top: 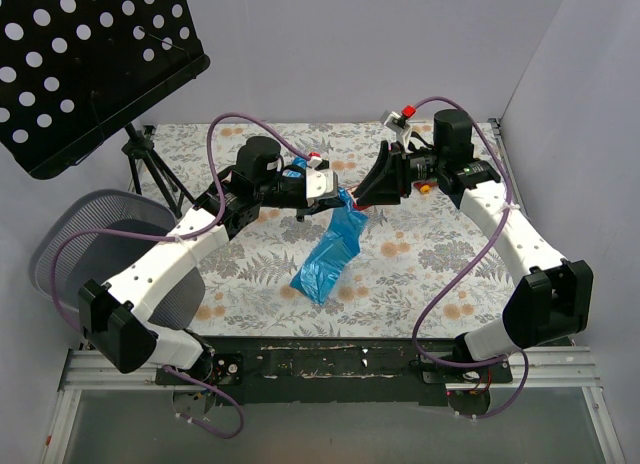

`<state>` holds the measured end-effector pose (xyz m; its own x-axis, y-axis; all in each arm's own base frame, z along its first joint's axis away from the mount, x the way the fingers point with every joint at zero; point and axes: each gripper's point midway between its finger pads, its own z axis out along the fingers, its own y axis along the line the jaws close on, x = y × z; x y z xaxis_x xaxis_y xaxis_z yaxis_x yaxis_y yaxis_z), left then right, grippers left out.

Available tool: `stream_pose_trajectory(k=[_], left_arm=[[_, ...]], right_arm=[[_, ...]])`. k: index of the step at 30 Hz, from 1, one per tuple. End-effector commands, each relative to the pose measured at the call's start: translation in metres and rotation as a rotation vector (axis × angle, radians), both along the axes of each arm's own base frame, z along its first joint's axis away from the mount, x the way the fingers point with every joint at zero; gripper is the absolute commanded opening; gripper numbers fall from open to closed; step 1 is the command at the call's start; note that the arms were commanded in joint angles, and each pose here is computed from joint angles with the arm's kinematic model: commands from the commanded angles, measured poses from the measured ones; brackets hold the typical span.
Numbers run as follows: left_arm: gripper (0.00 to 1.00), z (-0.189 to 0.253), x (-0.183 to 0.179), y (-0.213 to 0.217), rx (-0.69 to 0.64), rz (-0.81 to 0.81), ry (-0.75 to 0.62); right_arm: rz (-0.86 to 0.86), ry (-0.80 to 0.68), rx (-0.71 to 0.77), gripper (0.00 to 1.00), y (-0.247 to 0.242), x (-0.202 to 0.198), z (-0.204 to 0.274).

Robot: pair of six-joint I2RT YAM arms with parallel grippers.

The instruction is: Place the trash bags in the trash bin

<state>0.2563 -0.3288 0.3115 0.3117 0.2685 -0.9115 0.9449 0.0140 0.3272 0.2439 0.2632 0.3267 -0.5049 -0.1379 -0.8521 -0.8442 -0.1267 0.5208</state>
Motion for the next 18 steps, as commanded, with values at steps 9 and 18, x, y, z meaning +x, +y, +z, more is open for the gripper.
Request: stream_pose_trajectory(k=[9,18], left_arm=[[0.00,0.015,-0.002,-0.001,-0.023,-0.025,-0.045],[0.00,0.015,0.004,-0.006,-0.015,0.000,-0.043]], right_arm=[[0.009,-0.078,0.027,0.53,0.015,0.003,0.026],[-0.004,-0.067,0.001,0.28,0.027,0.005,0.017]])
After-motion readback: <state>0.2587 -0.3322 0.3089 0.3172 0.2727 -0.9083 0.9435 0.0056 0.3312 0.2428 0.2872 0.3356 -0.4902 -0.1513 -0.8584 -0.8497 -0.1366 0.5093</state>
